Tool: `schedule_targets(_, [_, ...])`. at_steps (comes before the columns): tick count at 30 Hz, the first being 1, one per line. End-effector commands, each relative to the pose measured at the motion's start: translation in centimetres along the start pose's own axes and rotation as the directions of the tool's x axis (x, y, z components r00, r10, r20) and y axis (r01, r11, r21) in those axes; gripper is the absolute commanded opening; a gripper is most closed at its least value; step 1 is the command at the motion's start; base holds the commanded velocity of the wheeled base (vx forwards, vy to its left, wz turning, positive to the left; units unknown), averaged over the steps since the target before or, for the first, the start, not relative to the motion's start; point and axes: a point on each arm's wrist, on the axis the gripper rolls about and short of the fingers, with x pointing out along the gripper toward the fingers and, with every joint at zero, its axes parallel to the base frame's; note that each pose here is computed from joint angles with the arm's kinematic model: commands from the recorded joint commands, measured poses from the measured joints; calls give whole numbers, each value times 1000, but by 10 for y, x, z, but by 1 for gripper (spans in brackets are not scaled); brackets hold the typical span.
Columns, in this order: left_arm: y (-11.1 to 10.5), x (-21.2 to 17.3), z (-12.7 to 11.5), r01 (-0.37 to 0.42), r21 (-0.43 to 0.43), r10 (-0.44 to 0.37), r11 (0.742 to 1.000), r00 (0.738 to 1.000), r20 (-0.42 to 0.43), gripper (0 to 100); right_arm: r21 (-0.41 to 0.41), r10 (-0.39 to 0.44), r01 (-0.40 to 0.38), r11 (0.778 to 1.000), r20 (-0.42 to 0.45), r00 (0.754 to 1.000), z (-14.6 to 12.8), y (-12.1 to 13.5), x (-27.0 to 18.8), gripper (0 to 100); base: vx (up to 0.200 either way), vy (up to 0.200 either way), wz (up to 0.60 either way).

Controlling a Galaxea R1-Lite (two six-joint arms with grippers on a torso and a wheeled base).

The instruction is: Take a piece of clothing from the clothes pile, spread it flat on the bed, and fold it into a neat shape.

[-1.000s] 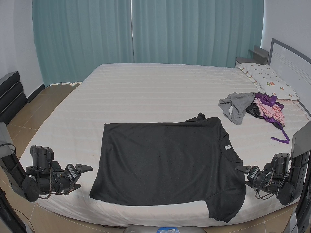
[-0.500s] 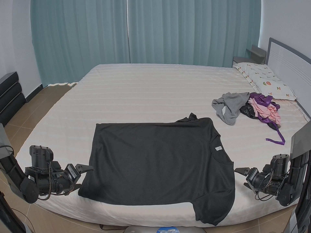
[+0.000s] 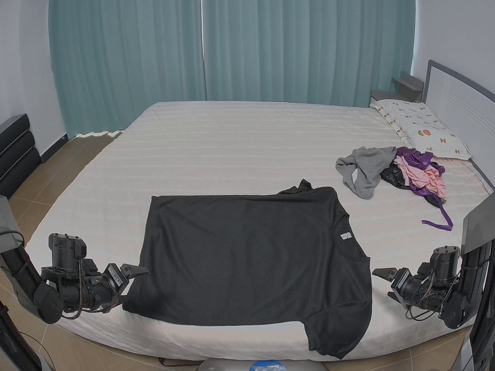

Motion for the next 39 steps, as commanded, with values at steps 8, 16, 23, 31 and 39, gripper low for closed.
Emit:
schedule_targets(8, [18, 14, -5, -128, 61, 129, 990, 991, -17, 100, -8, 3, -3, 1000, -14, 1000, -4, 0, 3, 100, 0, 0, 0])
schedule_targets(16, [14, 16, -5, -126, 75, 126, 989, 992, 4, 100, -10, -1, 1, 1000, -18, 1000, -5, 0, 3, 100, 0, 0, 0])
schedule_targets(23, [15, 18, -5, -135, 76, 136, 988, 991, -3, 100, -10, -2, 2, 1000, -17, 1000, -5, 0, 3, 100, 0, 0, 0])
schedule_targets(31, [18, 18, 1, -145, 57, 144, 988, 989, 13, 100, -10, -1, 1, 1000, -18, 1000, -5, 0, 3, 100, 0, 0, 0])
schedule_targets(39, [16, 16, 2, -137, 60, 136, 989, 991, 22, 100, -9, -1, 1, 1000, -18, 1000, -5, 0, 4, 100, -25, 0, 0])
